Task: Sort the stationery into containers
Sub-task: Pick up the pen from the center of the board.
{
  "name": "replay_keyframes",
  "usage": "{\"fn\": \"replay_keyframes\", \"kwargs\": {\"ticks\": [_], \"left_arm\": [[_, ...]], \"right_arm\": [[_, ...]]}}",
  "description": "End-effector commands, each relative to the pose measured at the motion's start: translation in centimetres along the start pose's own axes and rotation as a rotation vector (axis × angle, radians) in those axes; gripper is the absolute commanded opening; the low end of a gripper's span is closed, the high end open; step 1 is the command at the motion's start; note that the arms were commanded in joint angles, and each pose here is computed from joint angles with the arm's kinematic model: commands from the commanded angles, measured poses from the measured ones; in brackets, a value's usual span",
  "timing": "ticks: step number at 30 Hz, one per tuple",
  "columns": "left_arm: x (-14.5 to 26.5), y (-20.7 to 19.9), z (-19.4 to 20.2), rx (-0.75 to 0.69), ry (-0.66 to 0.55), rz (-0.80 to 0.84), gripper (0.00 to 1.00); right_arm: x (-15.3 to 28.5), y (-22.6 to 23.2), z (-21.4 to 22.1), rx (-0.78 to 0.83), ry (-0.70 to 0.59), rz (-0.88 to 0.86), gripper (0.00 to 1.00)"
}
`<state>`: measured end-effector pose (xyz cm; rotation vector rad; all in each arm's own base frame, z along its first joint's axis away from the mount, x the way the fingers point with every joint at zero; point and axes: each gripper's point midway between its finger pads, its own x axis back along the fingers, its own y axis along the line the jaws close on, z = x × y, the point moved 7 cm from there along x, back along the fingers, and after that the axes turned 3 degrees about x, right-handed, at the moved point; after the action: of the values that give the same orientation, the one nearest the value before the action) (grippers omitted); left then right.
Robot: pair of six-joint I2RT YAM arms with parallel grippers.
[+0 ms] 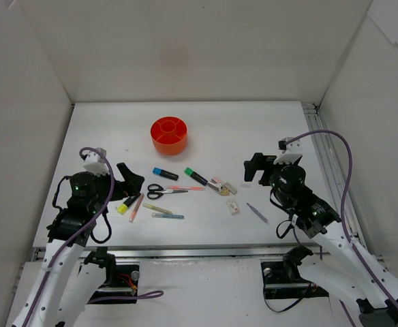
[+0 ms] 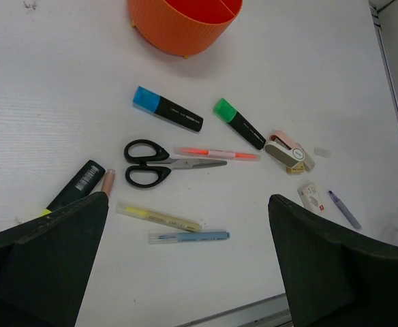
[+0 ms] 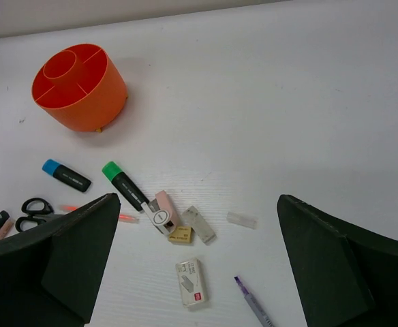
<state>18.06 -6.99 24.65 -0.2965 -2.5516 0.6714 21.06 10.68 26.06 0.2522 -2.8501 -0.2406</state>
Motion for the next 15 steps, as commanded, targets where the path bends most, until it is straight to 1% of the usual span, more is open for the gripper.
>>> {"fn": "replay_keyframes", "kwargs": {"ticks": [1,3,4,6,7,9,12,13,14,15], "left_arm": [[0.5,-1.5,-2.7,-0.008,-0.095,0.047,1.00],[0.5,-1.5,-2.9,-0.005,-0.105,0.039,1.00],[0.5,-1.5,-2.9,-0.005,-0.106,0.041,0.99],[0.5,-1.4,-2.7,0.003,-0.100,0.040,1.00],[0.3,-1.2,-2.3,0.009,-0.092,0.035,0.99],[0.2,-1.0,-2.0,0.022,-0.084,0.028,1.00],[-0.1,-0.7,-1.6,0.017,-0.060,0.012,1.00],[-0.2,-0.6,-1.5,0.012,-0.055,0.008,1.00],[-0.3,-0.5,-1.4,0.006,-0.046,0.005,1.00],[-0.5,-0.5,-1.4,-0.010,-0.043,0.013,1.00]], "right_arm": [[0.5,0.4,-2.2,-0.013,-0.088,-0.030,0.98],[0.8,0.6,-2.5,0.003,-0.100,-0.059,0.98],[0.8,0.7,-2.6,0.048,-0.103,-0.081,0.98],[0.7,1.9,-2.4,0.134,-0.094,-0.222,0.98],[0.7,2.9,-1.9,0.163,-0.069,-0.316,0.98],[-0.1,4.0,-0.7,0.250,-0.011,-0.376,0.98],[-1.3,5.7,1.0,0.340,0.093,-0.415,0.98],[-1.7,6.0,1.0,0.348,0.112,-0.412,0.98],[-2.4,6.4,1.9,0.361,0.156,-0.414,0.98],[-2.6,6.7,2.0,0.368,0.162,-0.411,0.98]]}}
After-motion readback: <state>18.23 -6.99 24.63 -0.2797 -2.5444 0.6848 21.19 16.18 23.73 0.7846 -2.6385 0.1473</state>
